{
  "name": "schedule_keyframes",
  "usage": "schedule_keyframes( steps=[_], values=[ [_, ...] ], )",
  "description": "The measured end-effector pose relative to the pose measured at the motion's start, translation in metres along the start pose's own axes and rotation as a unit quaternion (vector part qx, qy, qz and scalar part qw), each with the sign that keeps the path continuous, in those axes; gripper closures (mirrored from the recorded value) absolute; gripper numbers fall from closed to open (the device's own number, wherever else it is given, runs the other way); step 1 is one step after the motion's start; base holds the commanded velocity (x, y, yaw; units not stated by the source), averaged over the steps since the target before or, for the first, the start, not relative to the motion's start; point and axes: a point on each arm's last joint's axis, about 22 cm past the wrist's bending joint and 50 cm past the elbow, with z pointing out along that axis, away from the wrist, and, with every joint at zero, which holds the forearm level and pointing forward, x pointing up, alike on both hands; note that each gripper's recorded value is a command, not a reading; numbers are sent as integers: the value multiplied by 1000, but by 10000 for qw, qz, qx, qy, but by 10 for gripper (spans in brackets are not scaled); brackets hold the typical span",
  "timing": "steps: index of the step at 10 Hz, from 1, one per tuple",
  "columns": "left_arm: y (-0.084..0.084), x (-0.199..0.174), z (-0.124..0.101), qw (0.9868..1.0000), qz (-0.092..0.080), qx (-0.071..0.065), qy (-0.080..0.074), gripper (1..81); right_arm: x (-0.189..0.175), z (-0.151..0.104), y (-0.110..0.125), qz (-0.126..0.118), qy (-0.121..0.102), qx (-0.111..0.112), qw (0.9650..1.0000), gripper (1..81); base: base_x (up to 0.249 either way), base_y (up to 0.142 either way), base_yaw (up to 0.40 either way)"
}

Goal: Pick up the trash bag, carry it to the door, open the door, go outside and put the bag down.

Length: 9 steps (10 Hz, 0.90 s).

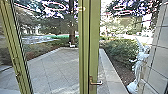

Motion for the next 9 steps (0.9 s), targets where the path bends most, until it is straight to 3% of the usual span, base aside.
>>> schedule_keyframes(
  steps=[9],
  values=[
    [2,0,2,10000,23,15,-1,811,0,0,0,-2,-3,-5,10000,10,0,0,160]
  ],
)
